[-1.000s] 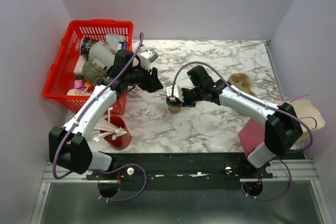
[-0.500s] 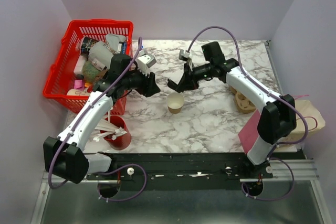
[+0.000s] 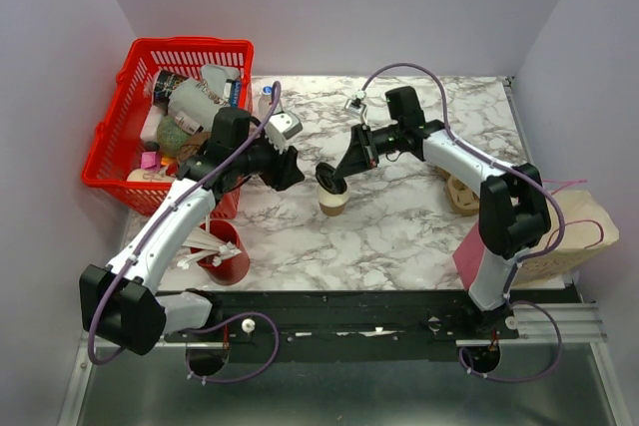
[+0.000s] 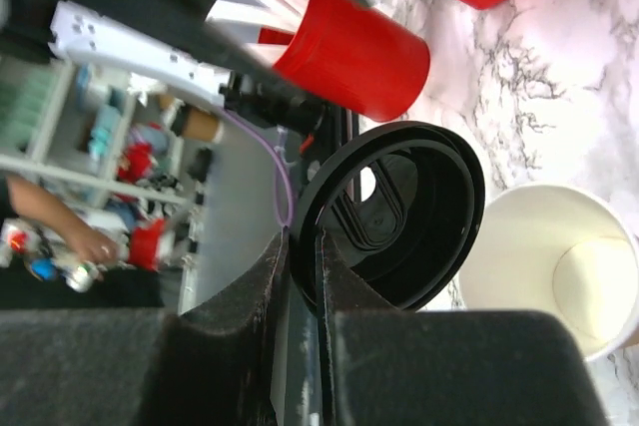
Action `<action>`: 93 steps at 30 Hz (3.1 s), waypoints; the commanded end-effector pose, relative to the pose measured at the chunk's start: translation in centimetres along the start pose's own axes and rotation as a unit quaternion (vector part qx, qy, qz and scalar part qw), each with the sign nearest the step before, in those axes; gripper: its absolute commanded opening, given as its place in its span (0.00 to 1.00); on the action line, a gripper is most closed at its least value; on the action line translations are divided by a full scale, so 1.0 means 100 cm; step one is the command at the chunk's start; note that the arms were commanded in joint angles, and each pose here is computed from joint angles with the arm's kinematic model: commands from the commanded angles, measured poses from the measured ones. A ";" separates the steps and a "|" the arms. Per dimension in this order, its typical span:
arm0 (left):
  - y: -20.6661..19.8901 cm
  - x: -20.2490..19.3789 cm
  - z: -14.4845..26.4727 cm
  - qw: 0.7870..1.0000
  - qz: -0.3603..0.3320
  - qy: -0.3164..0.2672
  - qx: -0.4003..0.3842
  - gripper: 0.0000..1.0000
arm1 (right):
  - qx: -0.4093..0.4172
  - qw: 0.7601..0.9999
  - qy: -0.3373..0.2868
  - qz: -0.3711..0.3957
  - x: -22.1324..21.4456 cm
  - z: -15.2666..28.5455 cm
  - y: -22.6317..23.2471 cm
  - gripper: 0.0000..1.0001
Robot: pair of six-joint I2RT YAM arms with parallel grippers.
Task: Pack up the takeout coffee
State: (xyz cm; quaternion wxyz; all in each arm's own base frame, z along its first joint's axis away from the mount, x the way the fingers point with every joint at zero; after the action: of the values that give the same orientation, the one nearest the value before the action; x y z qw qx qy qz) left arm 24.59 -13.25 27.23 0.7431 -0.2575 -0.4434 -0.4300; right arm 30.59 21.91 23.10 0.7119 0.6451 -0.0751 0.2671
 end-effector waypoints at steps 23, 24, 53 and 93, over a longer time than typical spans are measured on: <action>-0.008 0.004 -0.065 0.997 -0.078 0.011 -0.028 0.57 | 0.000 0.989 -0.020 -0.146 -0.014 0.002 -0.050 0.14; -0.008 0.004 -0.066 0.997 -0.078 0.009 -0.028 0.57 | 0.000 0.988 -0.019 -0.150 -0.016 0.002 -0.051 0.14; -0.010 -0.002 -0.095 0.996 -0.083 0.002 -0.045 0.56 | -0.022 0.987 -0.042 -0.156 -0.020 0.011 -0.064 0.22; -0.012 -0.007 -0.100 0.996 -0.068 0.005 -0.062 0.56 | -0.079 0.987 -0.052 -0.133 -0.018 0.020 -0.069 0.41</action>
State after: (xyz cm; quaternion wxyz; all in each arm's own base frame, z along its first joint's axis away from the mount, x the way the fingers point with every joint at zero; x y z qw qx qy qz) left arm 27.63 -20.62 21.52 0.7112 -0.2569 -0.4198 -0.5019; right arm 32.30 19.43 16.61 0.7734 0.6208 -0.0280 0.1250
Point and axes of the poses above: each gripper's point midway between its finger pads, its own z axis back along the fingers, its own y axis along the line the jaws close on, x = y × z, the point moved 10 cm from there along z, back along the fingers, and after that the axes turned 10 degrees about -z, right-handed, at the moved point
